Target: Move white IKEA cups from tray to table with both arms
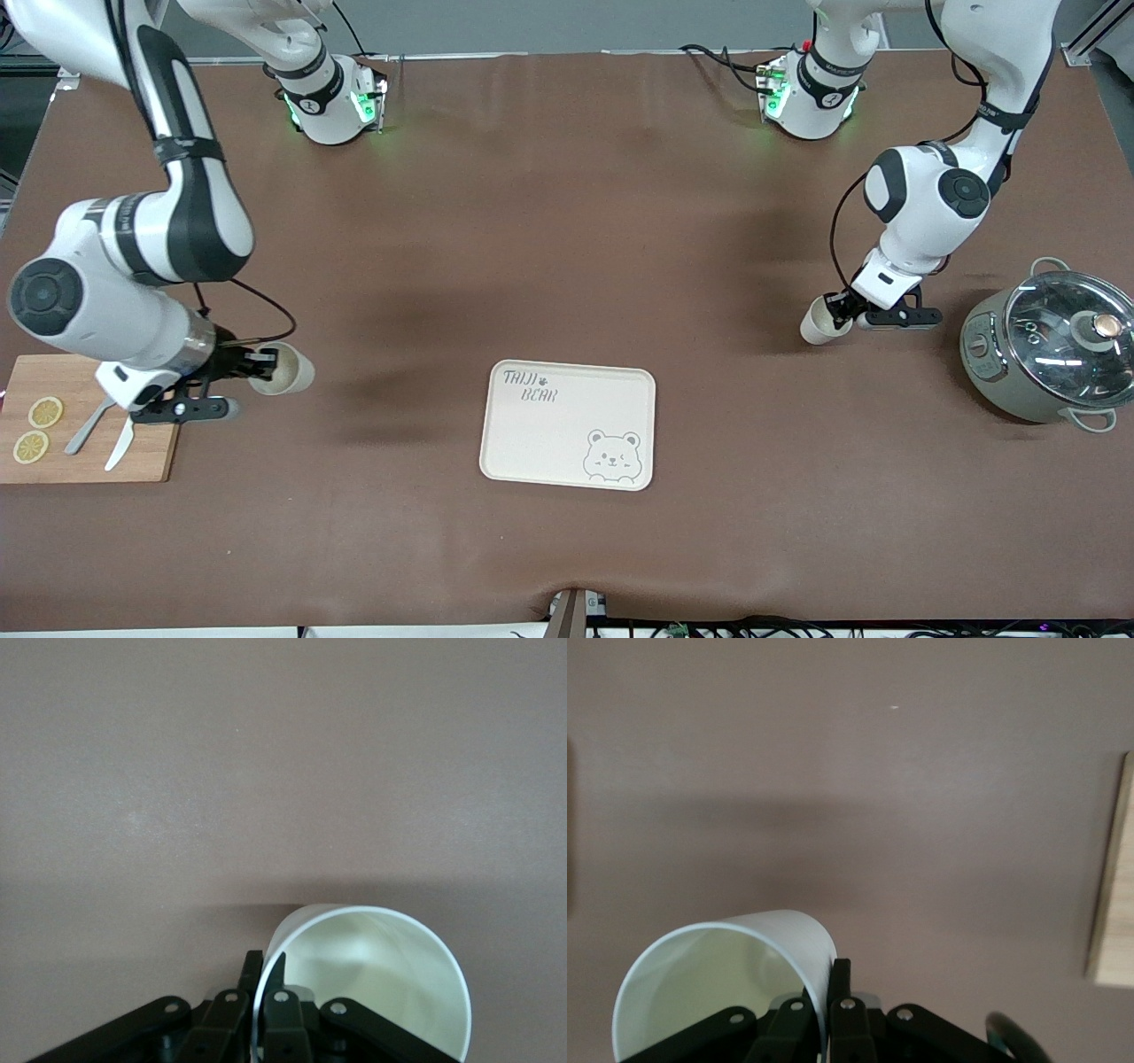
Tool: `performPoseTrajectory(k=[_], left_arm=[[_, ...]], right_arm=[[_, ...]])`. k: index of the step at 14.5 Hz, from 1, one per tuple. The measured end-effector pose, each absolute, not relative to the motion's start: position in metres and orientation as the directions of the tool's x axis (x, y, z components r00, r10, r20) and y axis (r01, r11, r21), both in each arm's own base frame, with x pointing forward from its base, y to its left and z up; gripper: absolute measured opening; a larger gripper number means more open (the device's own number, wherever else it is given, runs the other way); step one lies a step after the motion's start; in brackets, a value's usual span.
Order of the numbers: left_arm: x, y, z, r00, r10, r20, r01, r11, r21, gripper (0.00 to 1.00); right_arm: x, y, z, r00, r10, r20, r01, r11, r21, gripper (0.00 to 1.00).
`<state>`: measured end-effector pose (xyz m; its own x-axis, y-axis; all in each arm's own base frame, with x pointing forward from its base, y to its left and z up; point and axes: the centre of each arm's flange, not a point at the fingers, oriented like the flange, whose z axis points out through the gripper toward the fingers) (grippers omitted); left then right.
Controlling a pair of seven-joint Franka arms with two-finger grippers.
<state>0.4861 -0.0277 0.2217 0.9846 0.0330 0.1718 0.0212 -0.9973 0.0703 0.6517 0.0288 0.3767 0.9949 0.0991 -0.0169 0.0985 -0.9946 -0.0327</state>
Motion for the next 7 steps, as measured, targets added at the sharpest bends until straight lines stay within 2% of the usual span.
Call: performPoseTrajectory(k=[3, 7], left_arm=[[0.486, -0.025, 0.220, 0.985, 0.038, 0.169, 0.026, -0.997, 0.070, 0.04], [0.485, -0.024, 0.218, 0.986, 0.040, 0.165, 0.028, -0.997, 0.070, 0.04]], right_arm=[[0.643, -0.001, 0.345, 0.990, 0.139, 0.015, 0.139, -0.990, -0.027, 0.04], [0.630, 0.001, 0.307, 0.985, 0.150, 0.081, 0.152, -0.988, -0.014, 0.04]])
